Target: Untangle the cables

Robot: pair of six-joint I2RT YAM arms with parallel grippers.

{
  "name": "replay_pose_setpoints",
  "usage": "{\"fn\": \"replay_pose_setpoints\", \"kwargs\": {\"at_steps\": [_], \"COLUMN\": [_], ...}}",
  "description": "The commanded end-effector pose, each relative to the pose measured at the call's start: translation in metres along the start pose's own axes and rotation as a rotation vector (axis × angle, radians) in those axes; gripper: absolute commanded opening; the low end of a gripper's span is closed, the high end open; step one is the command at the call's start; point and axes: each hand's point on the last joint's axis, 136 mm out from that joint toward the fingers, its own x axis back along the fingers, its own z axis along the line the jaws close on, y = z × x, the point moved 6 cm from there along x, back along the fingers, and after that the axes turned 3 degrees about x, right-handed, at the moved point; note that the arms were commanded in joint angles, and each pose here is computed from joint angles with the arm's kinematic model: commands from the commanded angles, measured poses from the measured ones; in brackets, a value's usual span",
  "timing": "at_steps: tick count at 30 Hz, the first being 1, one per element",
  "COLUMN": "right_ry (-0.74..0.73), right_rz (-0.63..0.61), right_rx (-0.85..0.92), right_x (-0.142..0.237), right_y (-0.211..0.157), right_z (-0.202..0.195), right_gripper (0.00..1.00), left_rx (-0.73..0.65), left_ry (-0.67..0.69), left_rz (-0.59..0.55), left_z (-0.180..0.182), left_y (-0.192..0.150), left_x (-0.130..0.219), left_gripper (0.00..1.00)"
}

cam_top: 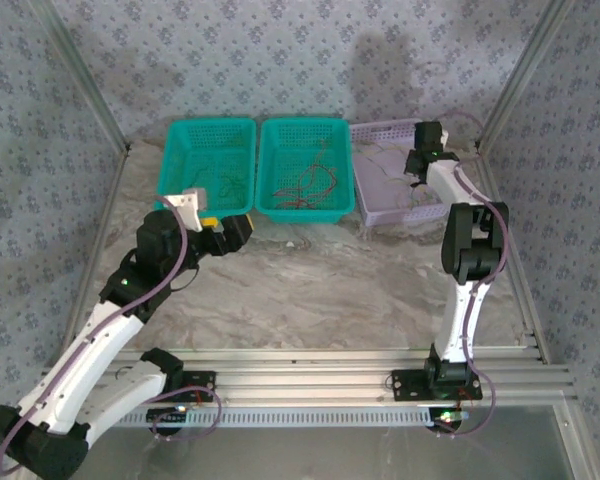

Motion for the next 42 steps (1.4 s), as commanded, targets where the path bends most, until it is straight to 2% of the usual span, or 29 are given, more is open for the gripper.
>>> {"fn": "replay_pose_setpoints", "kwargs": {"at_steps": [1,5,7,13,16,18,21,24,28,32,33,34,35,38,42], "right_ry": [0.013,-0.014,-0.016,0.004,0.018,0.037,0.084,0.112,0.125,0.163,0.182,0.196,0.216,0.286,0.291], "right_rz": [0.070,0.105,0.123,0.157,0.136,0.095,-0.006,-0.103,-0.135,-0.166,-0.193,-0.212,-0.241,-0.277,-0.335], "right_rx": [-0.037,-0.009,0.002,0.010,-0.002,-0.018,-0.037,-0.059,-0.084,-0.102,-0.102,-0.098,-0.090,-0.018,0.083], "right_x": [-0.011,-0.023,-0.027,-0.029,-0.021,-0.010,0.016,0.045,0.075,0.105,0.115,0.122,0.132,0.156,0.180], "right_y": [-0.007,-0.015,-0.020,-0.025,-0.017,-0.007,0.013,0.033,0.047,0.040,0.038,0.033,0.030,0.017,-0.004], "right_z": [-0.001,0.000,0.002,0.007,0.006,0.006,0.008,0.007,0.002,-0.002,-0.003,-0.003,-0.002,0.007,0.017], "right_gripper": [0.00,0.00,0.04,0.26,0.38,0.50,0.58,0.63,0.66,0.74,0.78,0.84,0.99,1.00,1.00], "left_rx": [0.010,0.013,0.013,0.016,0.018,0.017,0.018,0.017,0.012,0.010,0.008,0.007,0.006,0.003,-0.012], "left_ry": [-0.012,-0.015,-0.015,-0.014,-0.010,-0.008,-0.003,-0.004,-0.005,0.012,0.033,0.055,0.082,0.173,0.325], "left_rz": [0.009,0.015,0.018,0.030,0.035,0.038,0.038,0.044,0.043,0.035,0.032,0.029,0.024,0.006,0.019], "left_z": [0.000,-0.001,-0.001,-0.001,-0.001,0.000,0.000,-0.002,-0.003,-0.002,0.000,0.003,0.005,0.013,0.026], "left_y": [-0.002,-0.001,-0.002,-0.003,-0.004,-0.004,-0.003,-0.002,-0.001,-0.001,0.000,0.001,0.002,0.008,0.015], "left_x": [-0.003,-0.005,-0.006,-0.010,-0.012,-0.013,-0.015,-0.016,-0.017,-0.016,-0.017,-0.017,-0.017,-0.016,-0.020], "left_gripper": [1.00,1.00,1.00,1.00,1.00,1.00,1.00,1.00,1.00,1.00,1.00,1.00,1.00,1.00,1.00]}}
